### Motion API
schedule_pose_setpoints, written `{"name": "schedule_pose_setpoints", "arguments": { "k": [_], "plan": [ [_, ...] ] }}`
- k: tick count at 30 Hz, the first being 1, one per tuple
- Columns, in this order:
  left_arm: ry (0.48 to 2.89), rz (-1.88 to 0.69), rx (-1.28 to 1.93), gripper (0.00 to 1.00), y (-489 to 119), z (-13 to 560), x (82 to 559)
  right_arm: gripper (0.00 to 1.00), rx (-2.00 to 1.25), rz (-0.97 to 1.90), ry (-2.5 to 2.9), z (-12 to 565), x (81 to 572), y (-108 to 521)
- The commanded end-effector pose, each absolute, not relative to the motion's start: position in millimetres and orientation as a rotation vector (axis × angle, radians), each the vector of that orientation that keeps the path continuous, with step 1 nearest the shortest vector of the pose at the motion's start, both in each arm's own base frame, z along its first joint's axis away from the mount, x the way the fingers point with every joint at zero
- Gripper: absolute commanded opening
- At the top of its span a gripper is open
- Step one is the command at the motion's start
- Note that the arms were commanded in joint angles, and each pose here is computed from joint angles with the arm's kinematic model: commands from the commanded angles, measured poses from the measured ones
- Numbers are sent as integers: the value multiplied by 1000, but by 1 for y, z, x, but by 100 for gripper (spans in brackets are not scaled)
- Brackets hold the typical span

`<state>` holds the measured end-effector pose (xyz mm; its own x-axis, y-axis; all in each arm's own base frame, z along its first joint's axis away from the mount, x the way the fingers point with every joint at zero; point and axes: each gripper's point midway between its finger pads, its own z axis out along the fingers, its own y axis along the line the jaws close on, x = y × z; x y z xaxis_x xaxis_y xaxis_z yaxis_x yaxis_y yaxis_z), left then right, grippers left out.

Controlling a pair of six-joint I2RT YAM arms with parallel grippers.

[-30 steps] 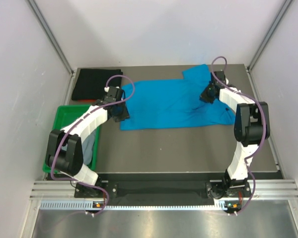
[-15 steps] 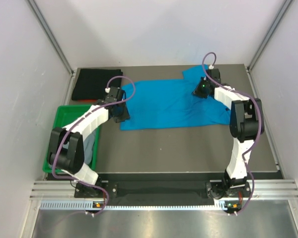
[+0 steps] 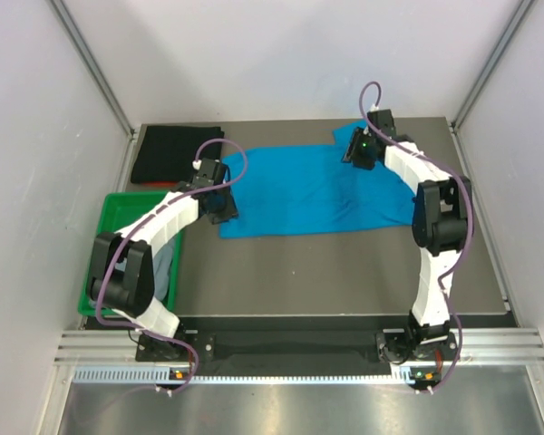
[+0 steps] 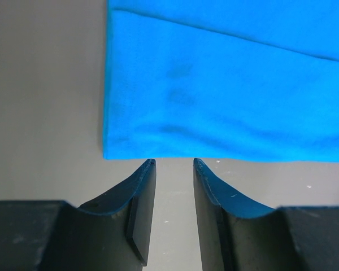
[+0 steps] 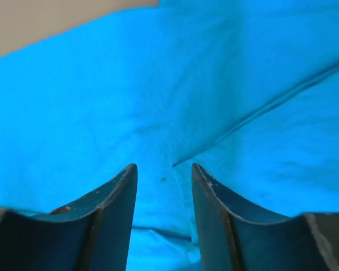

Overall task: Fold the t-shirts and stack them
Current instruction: Fold the tshirt

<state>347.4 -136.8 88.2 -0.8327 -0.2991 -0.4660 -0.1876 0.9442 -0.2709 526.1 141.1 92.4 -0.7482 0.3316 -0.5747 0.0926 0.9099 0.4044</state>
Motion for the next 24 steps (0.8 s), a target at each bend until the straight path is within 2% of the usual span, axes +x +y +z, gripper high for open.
{"name": "schedule_pose_setpoints", "arguments": {
  "k": [1,4,5,10,17,24],
  "plan": [
    [2537,-405,-329,38,-153,95,359,45,381,323,2402,153,508,111],
    [2550,-447,-326,38,-160,86,361,46,623,206,2415,156,475,61],
    [2570,-442,-331,38,-160,78,360,46,702,176,2468,132,452,47],
    [2637,-422,-352,38,-161,42,357,43,1185,161,2331,105,377,-64],
    [2713,-326,-379,36,-152,10,350,42,1365,71,2304,86,340,-105],
    [2725,-202,-396,36,-134,-1,342,41,1412,97,2308,64,347,-108]
  ]
}}
